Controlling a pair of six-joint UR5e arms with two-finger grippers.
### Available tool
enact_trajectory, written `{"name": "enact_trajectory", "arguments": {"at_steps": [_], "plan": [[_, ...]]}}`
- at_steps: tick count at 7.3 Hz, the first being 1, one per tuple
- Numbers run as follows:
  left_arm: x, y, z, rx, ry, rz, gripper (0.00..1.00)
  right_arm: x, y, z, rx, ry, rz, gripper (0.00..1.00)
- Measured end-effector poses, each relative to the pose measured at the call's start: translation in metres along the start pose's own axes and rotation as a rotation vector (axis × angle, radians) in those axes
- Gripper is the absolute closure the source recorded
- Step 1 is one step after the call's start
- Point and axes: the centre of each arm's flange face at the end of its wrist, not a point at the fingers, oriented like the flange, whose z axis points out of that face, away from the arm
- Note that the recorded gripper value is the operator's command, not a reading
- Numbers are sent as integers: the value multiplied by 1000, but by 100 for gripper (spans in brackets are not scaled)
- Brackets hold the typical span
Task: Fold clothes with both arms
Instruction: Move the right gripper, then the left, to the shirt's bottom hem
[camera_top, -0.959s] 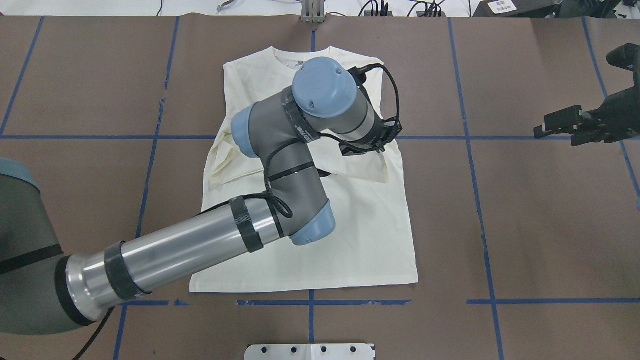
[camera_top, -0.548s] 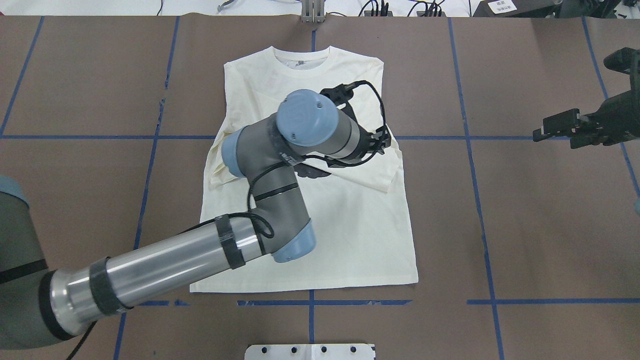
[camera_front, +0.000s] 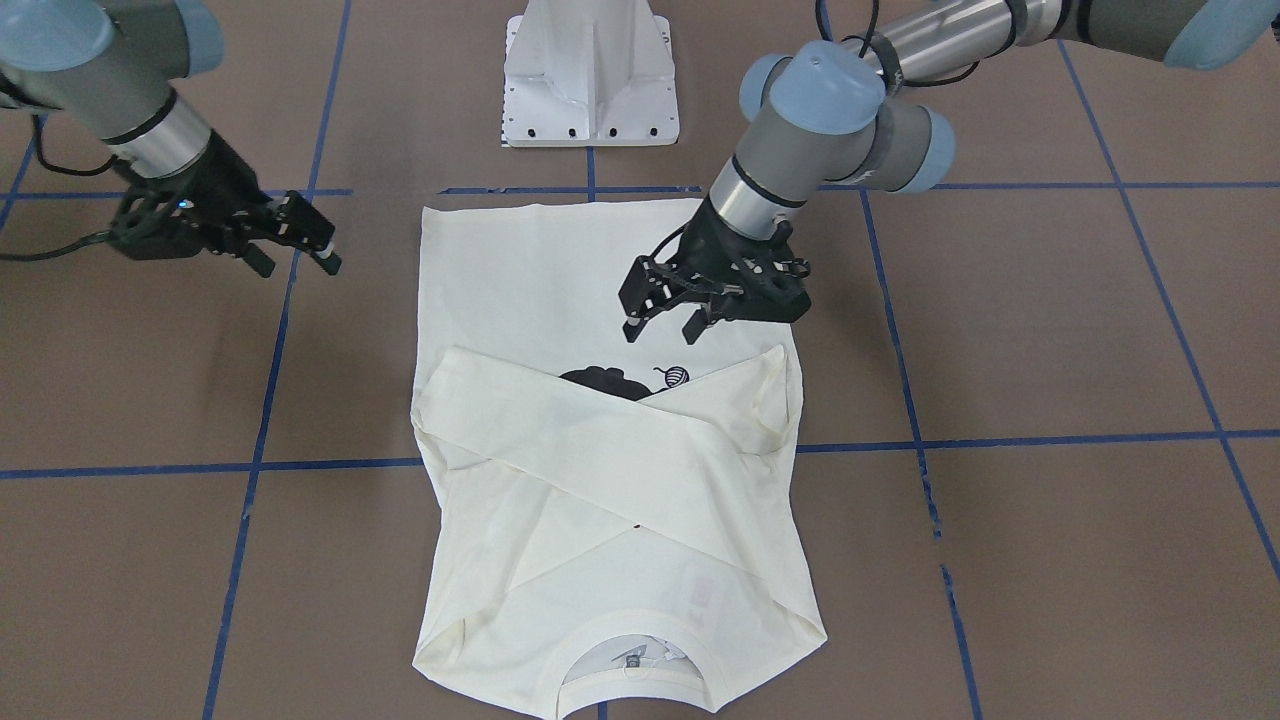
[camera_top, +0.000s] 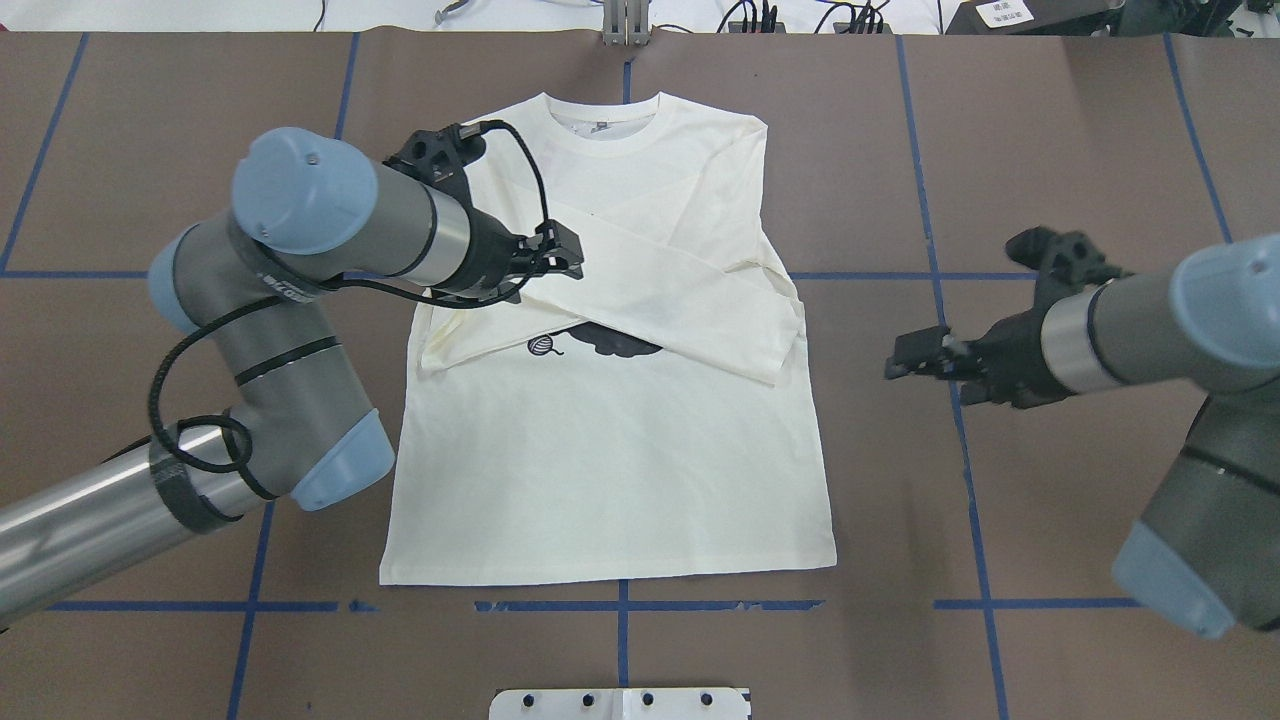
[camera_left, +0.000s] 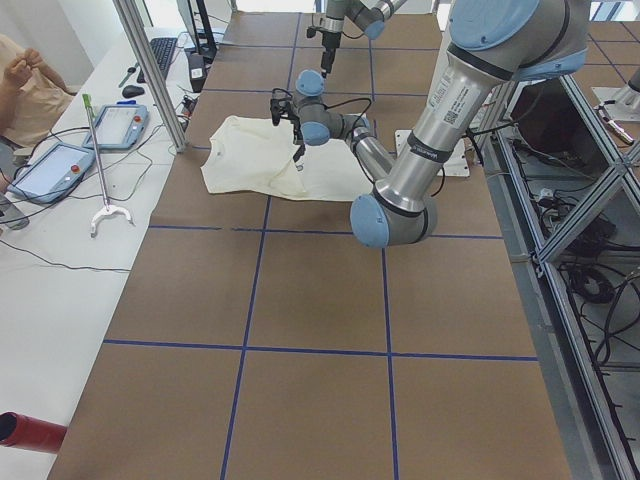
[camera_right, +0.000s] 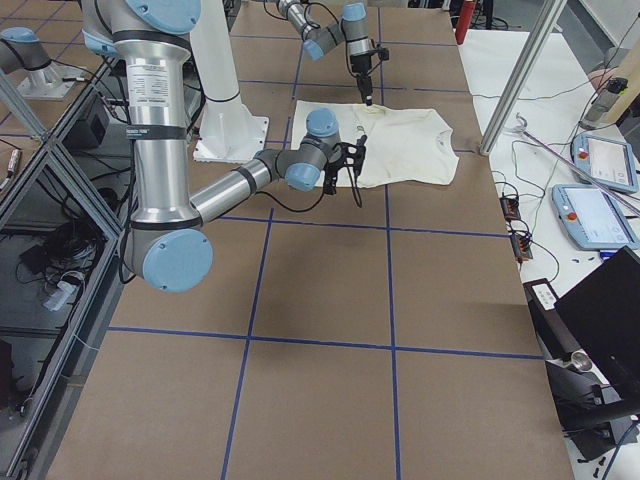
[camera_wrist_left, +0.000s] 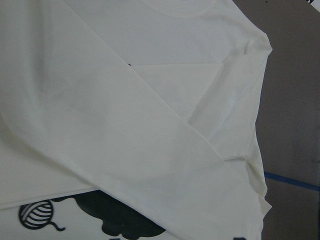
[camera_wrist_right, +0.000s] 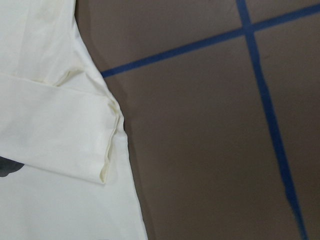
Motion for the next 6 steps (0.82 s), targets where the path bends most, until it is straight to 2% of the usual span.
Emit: {"name": "enact_trajectory", "arguments": {"at_steps": [2,3,4,6], "plan": [[-24,-2,-8,4,-23,34,19,-37,94,41,30,3,115,2],[-30,-3,-6,4,-33,35,19,-50,129,58,50,40,156,9],[-34,-3,-2,2,-43,32,19,-55,155,71,82,83,167,19],[-39,-4,4,-2,-53,27,18,-51,179,84,129,144,160,45]]}}
